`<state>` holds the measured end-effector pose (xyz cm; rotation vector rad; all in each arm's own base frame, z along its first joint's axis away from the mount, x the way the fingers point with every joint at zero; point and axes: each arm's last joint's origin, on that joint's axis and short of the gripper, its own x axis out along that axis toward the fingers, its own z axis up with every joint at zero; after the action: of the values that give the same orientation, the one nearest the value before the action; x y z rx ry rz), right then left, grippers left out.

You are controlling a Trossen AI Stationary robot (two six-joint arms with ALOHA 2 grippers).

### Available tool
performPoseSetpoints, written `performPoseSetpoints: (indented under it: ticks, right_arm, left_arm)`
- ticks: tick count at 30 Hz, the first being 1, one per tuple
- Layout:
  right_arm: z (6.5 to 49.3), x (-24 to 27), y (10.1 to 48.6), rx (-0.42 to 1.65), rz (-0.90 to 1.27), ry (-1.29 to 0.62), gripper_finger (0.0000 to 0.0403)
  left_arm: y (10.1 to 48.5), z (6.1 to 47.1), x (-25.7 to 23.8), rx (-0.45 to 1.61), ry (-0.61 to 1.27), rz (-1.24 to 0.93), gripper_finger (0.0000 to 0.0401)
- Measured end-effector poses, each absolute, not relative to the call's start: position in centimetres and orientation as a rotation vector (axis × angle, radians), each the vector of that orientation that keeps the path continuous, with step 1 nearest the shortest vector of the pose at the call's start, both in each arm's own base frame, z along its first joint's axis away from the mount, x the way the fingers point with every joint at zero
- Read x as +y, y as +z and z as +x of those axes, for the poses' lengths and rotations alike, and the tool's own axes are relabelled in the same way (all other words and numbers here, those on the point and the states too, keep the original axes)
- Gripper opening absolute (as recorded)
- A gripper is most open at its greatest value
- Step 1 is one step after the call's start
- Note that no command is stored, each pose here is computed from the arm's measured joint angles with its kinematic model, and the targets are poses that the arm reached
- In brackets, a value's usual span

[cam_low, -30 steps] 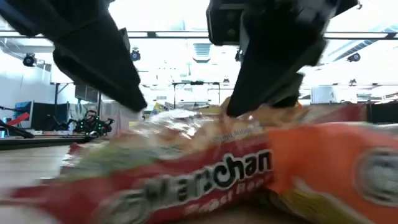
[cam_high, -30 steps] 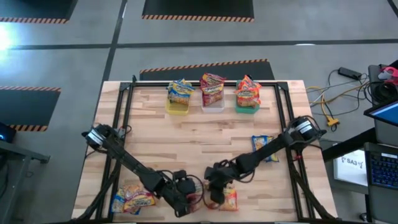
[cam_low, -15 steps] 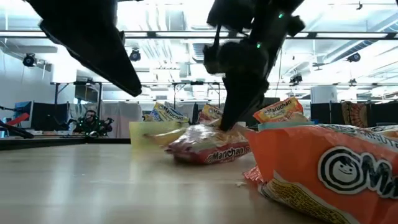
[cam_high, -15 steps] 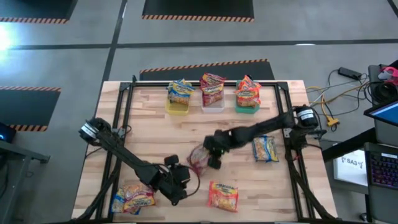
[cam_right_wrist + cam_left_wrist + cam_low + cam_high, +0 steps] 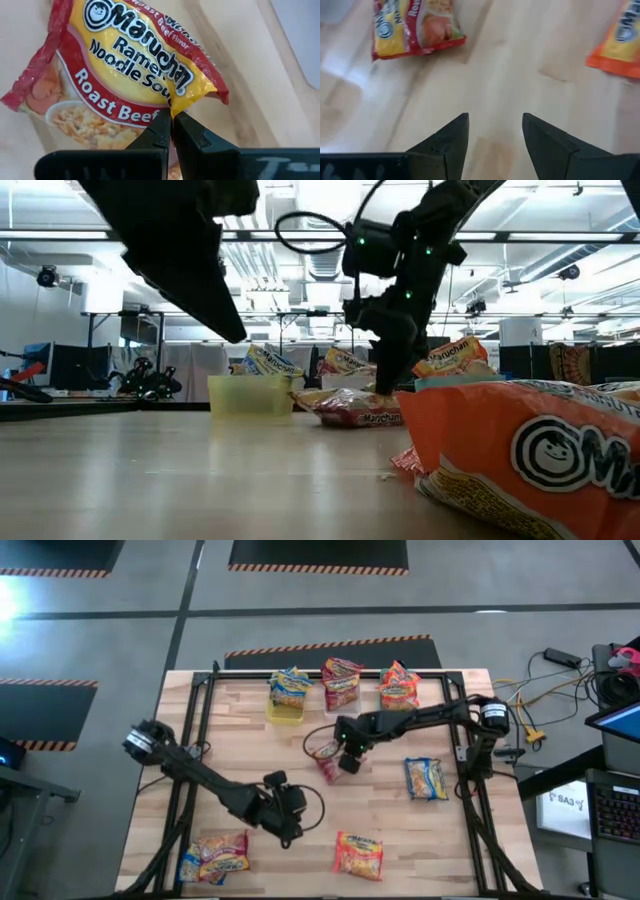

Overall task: Sort Maruchan noodles
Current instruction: Put the right red noodle pack into the white bin

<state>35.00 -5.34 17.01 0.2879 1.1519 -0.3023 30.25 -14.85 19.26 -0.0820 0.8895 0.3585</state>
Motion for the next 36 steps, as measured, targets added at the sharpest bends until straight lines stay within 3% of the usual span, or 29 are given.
performPoseSetpoints:
  ticks: [8,16,21,36]
  right_arm:
    - [34.3,-5.8,16.4,1.199,0.276,-0.291,0.0008]
    - [33.9,-5.5,16.3,1.259,0.281,-0.237,0.0008]
    - [33.9,-5.5,16.3,1.258,0.28,-0.233,0.0008]
    - [34.8,-5.1,16.6,1.165,0.241,-0.199,0.0008]
  left_arm:
    - [18.5,31.2,-10.7,0.873,0.447,-0.121,0.0168]
    - [16.2,32.6,-7.5,0.73,0.242,-0.294,0.0168]
    - [14.3,31.8,-5.3,0.618,0.264,-0.423,0.0168]
    - [12.8,30.5,-3.1,0.457,0.294,-0.596,0.018]
